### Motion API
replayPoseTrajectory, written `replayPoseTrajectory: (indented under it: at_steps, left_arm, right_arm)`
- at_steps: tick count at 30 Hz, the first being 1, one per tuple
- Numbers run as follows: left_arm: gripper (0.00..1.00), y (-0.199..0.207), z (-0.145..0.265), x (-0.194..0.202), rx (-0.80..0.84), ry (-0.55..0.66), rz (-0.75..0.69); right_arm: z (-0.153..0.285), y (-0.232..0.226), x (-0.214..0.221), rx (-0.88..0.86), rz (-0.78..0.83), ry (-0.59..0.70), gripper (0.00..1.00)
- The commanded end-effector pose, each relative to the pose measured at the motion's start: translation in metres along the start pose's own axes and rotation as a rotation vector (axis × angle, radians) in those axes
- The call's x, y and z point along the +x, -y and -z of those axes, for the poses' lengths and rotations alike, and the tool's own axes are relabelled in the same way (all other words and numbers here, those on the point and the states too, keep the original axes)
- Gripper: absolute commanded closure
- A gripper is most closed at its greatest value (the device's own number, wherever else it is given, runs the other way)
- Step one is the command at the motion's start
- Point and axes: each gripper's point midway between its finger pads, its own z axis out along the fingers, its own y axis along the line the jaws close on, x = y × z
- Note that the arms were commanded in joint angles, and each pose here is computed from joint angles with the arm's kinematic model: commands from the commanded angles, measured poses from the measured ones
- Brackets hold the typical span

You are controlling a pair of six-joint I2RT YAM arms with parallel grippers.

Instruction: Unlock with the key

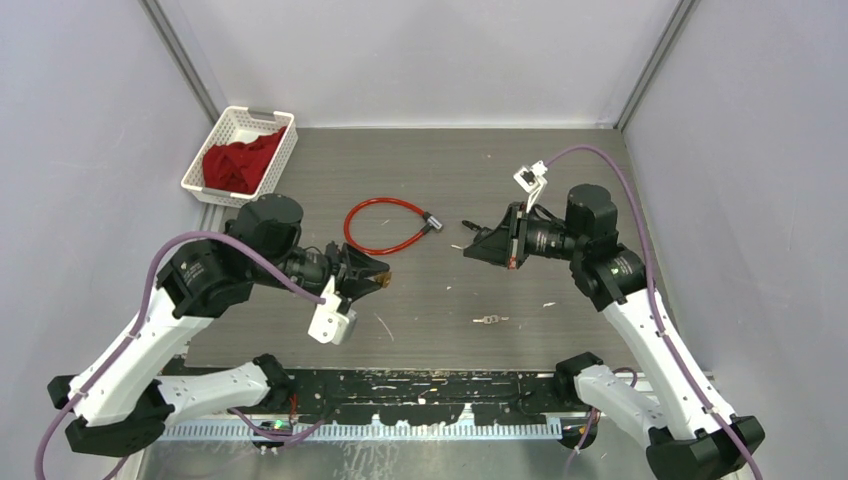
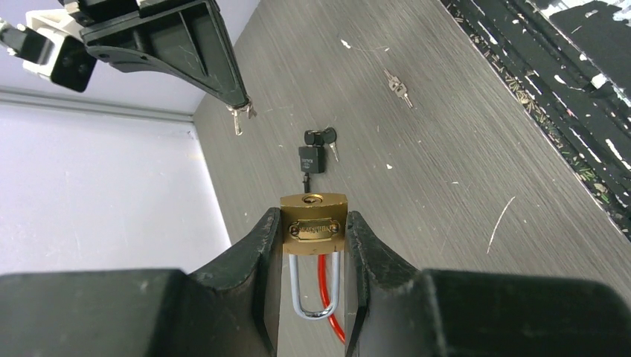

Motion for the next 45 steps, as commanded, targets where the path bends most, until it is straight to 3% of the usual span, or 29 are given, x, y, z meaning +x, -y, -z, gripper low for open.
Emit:
replayPoseTrajectory:
  at_steps: [1, 5, 13, 19, 45]
  left_arm:
    - [1.0, -0.013, 0.005, -0.022, -0.056, 0.086, -0.047]
    - [1.0, -0.016, 0.001, -0.011, -0.091, 0.049, -0.036]
    - [1.0, -0.034, -0.002, 0.066, -0.244, -0.277, -0.022]
    - [1.0, -0.042, 0.004, 0.08, -0.3, -0.354, -0.051]
    - [1.0, -0.042, 0.006, 0.083, -0.324, -0.366, -0.023]
  right_arm:
    - [0.002, -0.039, -0.014, -0.15, 0.103, 0.048, 0.99]
    - [-0.006, -0.054, -0.014, -0.185, 0.139, 0.039, 0.99]
    - [-0.035, -0.06, -0.024, -0.127, 0.179, -0.012, 0.99]
    - [-0.056, -0.055, -0.024, -0.051, 0.191, -0.072, 0.99]
    - [-0.101, -0.063, -0.029, 0.013, 0.161, -0.06, 0.99]
